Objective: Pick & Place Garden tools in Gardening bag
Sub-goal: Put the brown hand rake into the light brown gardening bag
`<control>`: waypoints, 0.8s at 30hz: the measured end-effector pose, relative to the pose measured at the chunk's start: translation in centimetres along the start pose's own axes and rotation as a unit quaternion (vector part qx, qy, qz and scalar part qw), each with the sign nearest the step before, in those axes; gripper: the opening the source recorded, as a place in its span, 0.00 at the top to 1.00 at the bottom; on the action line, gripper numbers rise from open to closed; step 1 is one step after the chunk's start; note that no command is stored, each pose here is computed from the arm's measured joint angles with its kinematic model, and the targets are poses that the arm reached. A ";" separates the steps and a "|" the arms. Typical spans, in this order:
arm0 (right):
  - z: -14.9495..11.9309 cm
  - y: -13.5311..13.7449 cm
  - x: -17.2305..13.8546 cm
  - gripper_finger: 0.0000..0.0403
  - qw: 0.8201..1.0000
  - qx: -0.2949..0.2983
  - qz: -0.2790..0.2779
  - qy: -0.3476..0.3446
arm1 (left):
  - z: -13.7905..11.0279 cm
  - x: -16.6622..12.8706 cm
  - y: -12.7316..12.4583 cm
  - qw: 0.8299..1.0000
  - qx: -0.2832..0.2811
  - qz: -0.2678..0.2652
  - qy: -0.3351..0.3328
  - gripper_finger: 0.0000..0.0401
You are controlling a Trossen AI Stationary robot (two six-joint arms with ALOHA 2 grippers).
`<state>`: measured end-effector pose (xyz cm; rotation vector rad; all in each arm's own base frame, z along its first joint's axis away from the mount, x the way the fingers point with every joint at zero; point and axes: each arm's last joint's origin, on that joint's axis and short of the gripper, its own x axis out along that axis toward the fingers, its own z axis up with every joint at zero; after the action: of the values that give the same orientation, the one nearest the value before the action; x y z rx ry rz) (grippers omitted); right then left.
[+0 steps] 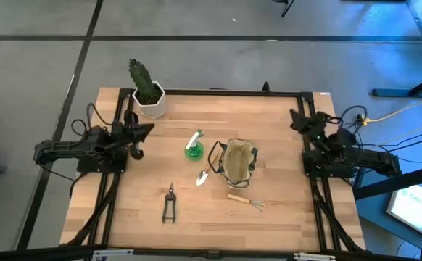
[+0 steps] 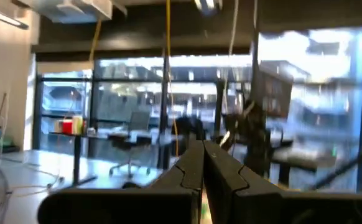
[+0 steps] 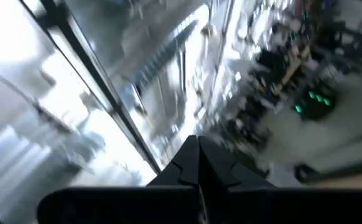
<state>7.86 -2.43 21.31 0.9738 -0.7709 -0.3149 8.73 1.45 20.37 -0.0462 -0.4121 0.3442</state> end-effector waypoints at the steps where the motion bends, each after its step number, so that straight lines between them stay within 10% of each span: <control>1: 0.1 0.1 0.0 1.00 1.000 0.004 0.001 -0.011 | 0.5 0.0 0.0 1.000 -0.011 0.006 -0.023 0.99; 7: 0.3 0.4 0.0 1.00 0.999 0.044 0.025 -0.007 | 3.6 -0.7 0.6 0.955 -0.224 0.036 -0.191 0.99; 13: 0.5 2.8 0.0 1.00 0.978 0.094 0.149 0.108 | 3.2 -0.5 0.3 0.892 -0.422 -0.036 -0.159 0.99; 18: 1.7 7.1 1.2 0.97 0.956 0.090 0.212 0.185 | 1.9 0.1 0.0 0.872 -0.479 -0.037 -0.091 0.99; 24: 0.3 10.9 4.2 0.90 0.915 0.077 0.146 0.369 | 1.4 0.5 -0.1 0.873 -0.482 -0.021 -0.077 0.99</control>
<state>9.63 0.93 32.36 1.0068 -0.2333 0.3750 8.57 1.52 21.88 -0.9950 -0.7121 0.0683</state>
